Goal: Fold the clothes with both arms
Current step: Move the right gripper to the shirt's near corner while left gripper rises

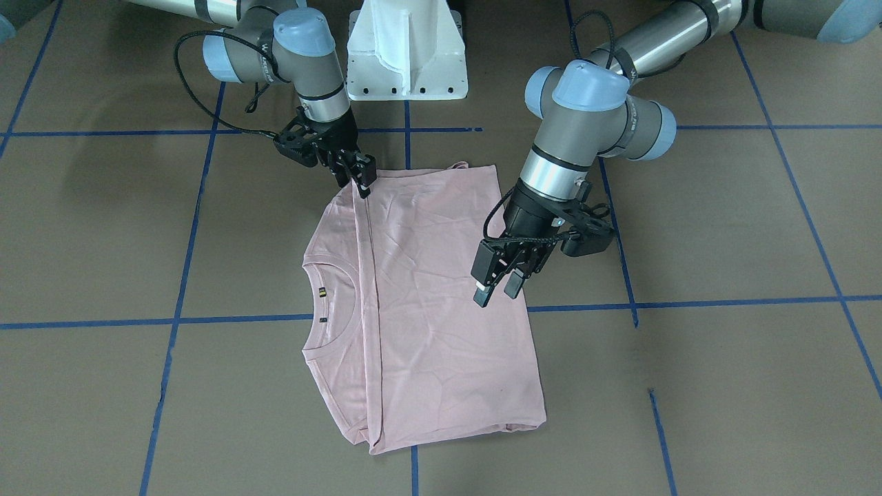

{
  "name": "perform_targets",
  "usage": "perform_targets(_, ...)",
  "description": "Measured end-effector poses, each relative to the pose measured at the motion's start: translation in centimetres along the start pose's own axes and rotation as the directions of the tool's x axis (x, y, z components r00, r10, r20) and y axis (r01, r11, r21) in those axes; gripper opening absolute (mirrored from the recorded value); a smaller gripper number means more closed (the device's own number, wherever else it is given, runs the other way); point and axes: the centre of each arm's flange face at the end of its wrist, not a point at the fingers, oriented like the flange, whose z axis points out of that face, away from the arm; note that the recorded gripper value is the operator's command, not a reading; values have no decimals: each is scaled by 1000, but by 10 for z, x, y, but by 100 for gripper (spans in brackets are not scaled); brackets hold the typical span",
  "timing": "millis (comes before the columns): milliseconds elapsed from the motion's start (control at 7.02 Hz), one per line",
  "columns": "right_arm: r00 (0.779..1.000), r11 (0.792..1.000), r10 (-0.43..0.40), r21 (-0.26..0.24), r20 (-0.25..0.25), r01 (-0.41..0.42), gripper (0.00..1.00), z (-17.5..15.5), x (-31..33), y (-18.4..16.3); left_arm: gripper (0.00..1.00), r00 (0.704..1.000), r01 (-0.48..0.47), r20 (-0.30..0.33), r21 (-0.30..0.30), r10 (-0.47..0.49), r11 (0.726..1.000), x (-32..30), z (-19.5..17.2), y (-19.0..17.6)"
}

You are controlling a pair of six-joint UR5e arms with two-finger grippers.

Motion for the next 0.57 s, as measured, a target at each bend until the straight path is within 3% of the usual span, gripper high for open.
perform_targets(142,1000,1000,1,1,-2,-1,0,1,0,0,72,1000,0,-4,-1,0,1000,1,-2,0)
perform_targets(570,1000,1000,0,0,-2,0,0,0,1,-1,72,1000,1,-9,-1,-1,1000,3,-4,1)
